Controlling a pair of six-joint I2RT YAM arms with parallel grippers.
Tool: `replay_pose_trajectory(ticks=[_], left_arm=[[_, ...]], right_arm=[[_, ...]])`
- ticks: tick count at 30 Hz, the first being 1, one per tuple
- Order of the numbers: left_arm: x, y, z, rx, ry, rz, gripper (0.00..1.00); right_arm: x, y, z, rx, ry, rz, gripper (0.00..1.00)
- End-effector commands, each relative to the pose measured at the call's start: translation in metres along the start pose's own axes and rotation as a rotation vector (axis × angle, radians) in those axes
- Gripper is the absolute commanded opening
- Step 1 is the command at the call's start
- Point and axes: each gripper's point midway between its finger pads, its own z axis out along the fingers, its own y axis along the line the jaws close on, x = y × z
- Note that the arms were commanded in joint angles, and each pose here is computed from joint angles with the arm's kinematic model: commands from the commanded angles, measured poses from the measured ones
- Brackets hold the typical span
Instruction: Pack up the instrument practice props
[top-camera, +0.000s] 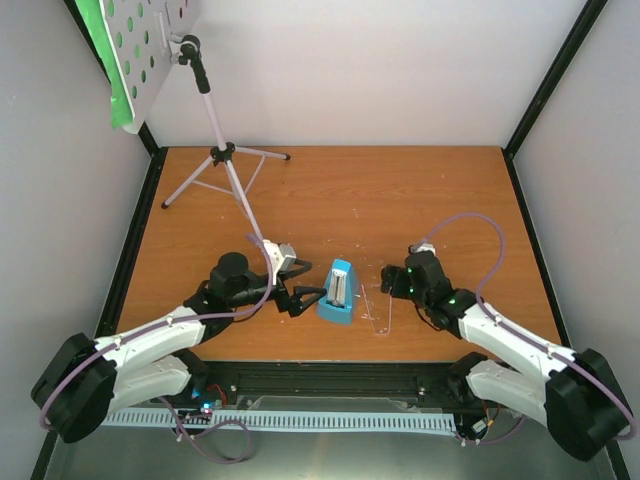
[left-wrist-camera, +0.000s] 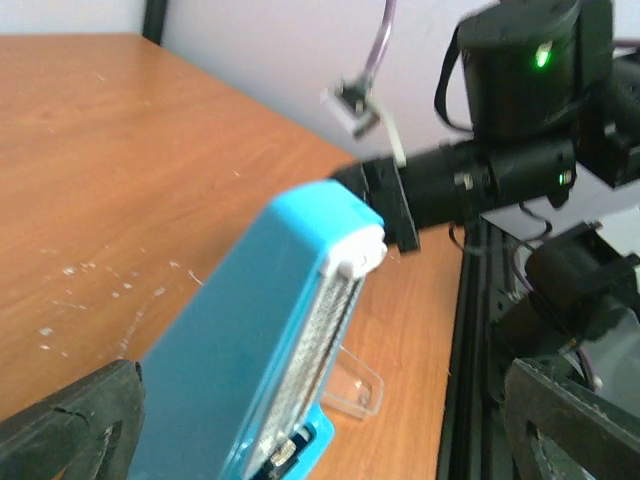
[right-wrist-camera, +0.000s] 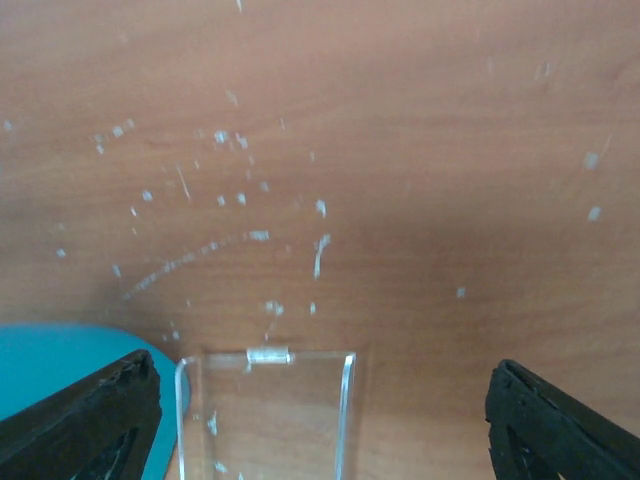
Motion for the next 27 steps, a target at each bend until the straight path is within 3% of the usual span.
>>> replay_pose_trajectory(ticks=[1, 9, 27], left_arm=[[-0.036, 0.006, -0.005, -0.085, -0.106, 0.003, 0.99], [-0.047, 0.012, -0.009, -0.144, -0.123, -0.032, 0.99], [-0.048, 0.018, -0.014, -0.197, -0.123, -0.047, 0.99]], right_arm=[[0.036, 0.003, 0.011, -0.02, 0.176, 0.076, 0.84], [0.074, 0.001, 0.016, 0.028, 0.281, 0.09, 0.73], [0.093, -0.003, 0.018, 0.131, 0.289, -0.013, 0.38]])
